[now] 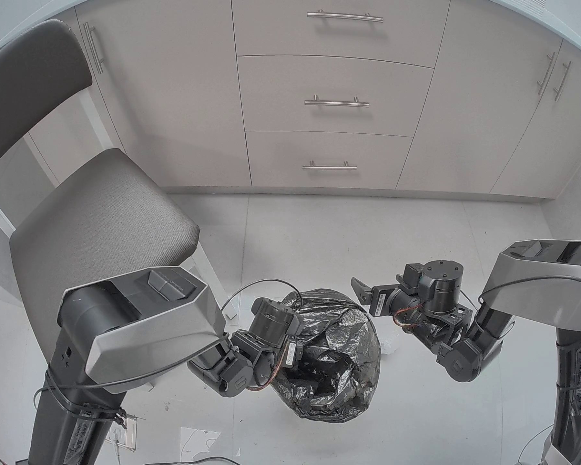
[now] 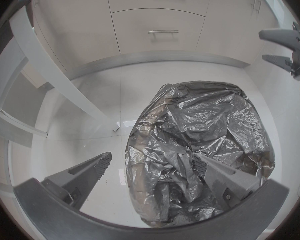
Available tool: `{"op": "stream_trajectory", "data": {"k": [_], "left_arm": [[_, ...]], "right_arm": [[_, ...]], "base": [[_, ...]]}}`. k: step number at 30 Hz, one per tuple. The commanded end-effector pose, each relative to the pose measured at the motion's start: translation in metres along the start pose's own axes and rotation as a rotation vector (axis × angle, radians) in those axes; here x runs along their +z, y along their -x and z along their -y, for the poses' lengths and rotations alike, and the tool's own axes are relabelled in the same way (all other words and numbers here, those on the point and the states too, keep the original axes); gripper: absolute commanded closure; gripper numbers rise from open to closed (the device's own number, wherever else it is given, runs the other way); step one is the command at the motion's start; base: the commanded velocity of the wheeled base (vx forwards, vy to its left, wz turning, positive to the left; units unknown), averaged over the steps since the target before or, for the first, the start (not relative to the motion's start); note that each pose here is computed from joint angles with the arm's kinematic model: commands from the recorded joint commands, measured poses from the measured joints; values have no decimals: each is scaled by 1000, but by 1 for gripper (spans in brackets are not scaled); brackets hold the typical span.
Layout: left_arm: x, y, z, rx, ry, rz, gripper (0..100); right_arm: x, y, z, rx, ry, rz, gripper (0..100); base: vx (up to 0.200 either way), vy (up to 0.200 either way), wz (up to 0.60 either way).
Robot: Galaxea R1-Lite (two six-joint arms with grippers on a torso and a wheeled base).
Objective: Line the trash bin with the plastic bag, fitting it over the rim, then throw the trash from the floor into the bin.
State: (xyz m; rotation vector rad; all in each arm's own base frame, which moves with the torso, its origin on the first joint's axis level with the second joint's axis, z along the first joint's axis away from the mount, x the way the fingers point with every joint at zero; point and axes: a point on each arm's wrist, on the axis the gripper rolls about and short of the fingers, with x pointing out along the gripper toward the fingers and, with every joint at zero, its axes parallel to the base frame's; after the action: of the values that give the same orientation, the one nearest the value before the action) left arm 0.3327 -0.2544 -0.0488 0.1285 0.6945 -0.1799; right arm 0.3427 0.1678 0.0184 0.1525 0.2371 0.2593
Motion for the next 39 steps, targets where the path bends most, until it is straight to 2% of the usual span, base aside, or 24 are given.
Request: {"op": "stream_trajectory", "data": {"k": [1,12,18,23,29,35,39], "left_arm": [[-9,-14,3,23,-21,-13,0],[-2,-9,2,21,-23,4,0],[35,38,-4,-7,28,89,0],[54,62,-8,-24,48,141,0],[63,48,-12,-11,74,162,0],[55,23,-24,15,84,128,0],[59,24,-25,-45,86,121,0]], "right_arm": [[0,0,0,1,0,2,0],[0,0,0,0,0,1,0],[1,0,0,1,0,2,0],[0,0,0,1,0,2,0],[1,0,0,1,-1,4,0],[1,0,0,3,-2,11,0],[2,0,0,3,-1,17,0]], "base": [[0,0,0],[0,0,0],[0,0,0],[0,0,0],[0,0,0],[0,0,0],[0,0,0]]}}
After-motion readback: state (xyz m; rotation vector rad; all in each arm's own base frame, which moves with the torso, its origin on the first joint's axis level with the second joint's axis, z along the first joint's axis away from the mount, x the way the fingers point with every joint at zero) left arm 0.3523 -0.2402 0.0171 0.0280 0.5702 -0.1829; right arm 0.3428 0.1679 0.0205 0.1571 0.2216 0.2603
